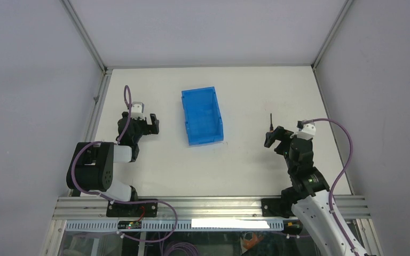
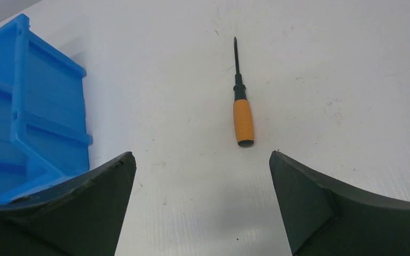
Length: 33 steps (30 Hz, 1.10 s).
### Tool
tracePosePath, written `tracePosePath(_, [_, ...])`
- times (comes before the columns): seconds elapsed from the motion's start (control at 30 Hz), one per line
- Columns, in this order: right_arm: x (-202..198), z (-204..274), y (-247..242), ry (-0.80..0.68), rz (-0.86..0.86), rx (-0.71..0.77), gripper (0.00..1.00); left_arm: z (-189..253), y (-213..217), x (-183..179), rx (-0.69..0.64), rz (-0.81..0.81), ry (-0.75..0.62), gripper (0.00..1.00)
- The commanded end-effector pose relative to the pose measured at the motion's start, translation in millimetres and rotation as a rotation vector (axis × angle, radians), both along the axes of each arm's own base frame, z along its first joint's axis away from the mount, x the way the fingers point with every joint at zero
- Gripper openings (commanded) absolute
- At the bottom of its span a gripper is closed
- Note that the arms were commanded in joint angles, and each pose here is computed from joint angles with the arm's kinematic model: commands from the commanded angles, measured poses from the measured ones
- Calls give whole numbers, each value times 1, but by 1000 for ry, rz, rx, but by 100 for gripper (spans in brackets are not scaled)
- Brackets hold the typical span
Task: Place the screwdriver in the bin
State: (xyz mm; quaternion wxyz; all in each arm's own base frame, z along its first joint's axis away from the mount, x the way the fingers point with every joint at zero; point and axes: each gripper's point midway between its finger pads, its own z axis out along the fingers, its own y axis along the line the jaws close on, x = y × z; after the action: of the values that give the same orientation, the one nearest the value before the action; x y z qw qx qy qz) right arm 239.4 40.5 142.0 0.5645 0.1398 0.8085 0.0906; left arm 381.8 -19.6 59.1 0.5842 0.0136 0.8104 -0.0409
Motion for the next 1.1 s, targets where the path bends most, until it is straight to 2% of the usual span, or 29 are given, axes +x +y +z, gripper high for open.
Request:
tracePosePath(0.0, [7, 32, -2, -101, -23, 33, 99, 22, 1, 12, -12, 2, -81, 99])
tracePosePath(0.13, [9, 79, 11, -203, 65, 33, 99, 22, 1, 12, -12, 2, -81, 99])
tracePosePath(0.23, [15, 114, 7, -229, 46, 12, 99, 22, 1, 12, -12, 2, -81, 99])
tracePosePath(0.3, [24, 130, -3, -172, -20, -29, 99, 22, 1, 12, -12, 2, -81, 99])
tracePosePath(0.47, [52, 141, -17, 130, -102, -180, 99, 22, 1, 12, -12, 2, -81, 99])
tracePosePath(0.6, [78, 114, -18, 423, -56, -173, 99, 22, 1, 12, -12, 2, -81, 99])
tracePosePath(0.77, [102, 36, -21, 723, -5, -147, 98, 22, 1, 12, -12, 2, -81, 99])
tracePosePath(0.97, [105, -58, -23, 928, 38, -112, 79, 22, 1, 12, -12, 2, -81, 99])
tracePosePath(1.07, [101, -85, -23, 990, 49, -121, 69, 22, 1, 12, -12, 2, -81, 99])
